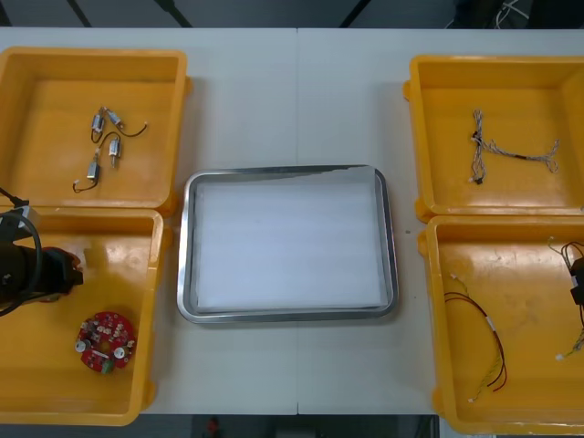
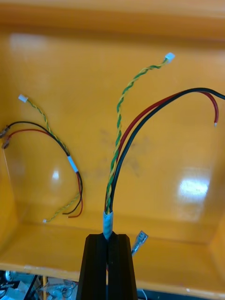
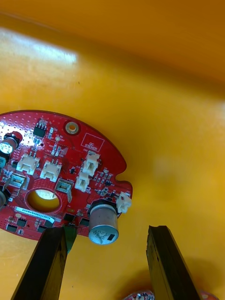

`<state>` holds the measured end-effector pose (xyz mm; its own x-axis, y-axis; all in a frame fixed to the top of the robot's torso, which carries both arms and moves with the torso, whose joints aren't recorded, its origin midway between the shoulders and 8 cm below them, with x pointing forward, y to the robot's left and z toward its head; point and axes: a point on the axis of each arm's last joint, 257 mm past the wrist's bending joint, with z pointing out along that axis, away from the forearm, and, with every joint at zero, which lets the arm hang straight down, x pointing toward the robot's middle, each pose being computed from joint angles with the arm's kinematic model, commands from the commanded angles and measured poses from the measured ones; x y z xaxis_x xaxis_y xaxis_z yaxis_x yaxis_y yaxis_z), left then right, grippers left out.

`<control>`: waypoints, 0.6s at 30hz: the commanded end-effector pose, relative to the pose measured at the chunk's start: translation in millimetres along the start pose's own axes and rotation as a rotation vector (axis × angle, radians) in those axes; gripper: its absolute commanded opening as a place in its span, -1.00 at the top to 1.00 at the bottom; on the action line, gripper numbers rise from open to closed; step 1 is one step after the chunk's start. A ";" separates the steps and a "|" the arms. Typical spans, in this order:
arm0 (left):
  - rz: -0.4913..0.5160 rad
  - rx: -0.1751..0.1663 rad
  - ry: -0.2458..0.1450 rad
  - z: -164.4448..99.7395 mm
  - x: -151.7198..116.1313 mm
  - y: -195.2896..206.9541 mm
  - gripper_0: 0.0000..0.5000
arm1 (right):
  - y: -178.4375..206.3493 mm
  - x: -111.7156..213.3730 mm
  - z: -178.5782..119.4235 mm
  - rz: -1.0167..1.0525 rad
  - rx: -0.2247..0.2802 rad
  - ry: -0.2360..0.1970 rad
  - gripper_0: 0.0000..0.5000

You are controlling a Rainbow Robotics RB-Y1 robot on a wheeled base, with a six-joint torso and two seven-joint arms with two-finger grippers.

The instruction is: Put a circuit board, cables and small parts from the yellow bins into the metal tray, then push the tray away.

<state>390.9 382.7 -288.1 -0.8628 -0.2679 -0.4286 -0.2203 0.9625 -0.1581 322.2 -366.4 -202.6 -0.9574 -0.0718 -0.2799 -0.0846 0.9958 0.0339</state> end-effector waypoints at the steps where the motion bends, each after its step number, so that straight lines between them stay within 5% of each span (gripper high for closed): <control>1: 0.060 -0.001 -0.003 4.8 3.7 0.5 -1.00 | 14.2 -23.7 -26.1 -0.069 -0.024 -0.077 1.00; 10: 0.119 -0.018 -0.023 3.5 -1.4 2.8 -1.00 | 39.7 -58.8 -56.1 -0.187 -0.040 -0.187 1.00; 18: 0.186 -0.072 -0.014 -4.6 -4.4 6.0 -1.00 | 59.9 -68.6 -70.3 -0.275 -0.087 -0.218 1.00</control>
<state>392.2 398.8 -286.6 -0.8651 -0.2069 -0.4570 -0.1962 0.9780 -0.0714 357.2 -314.6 -135.0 -0.8581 -0.2696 -0.4369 -0.3166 0.9478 0.0370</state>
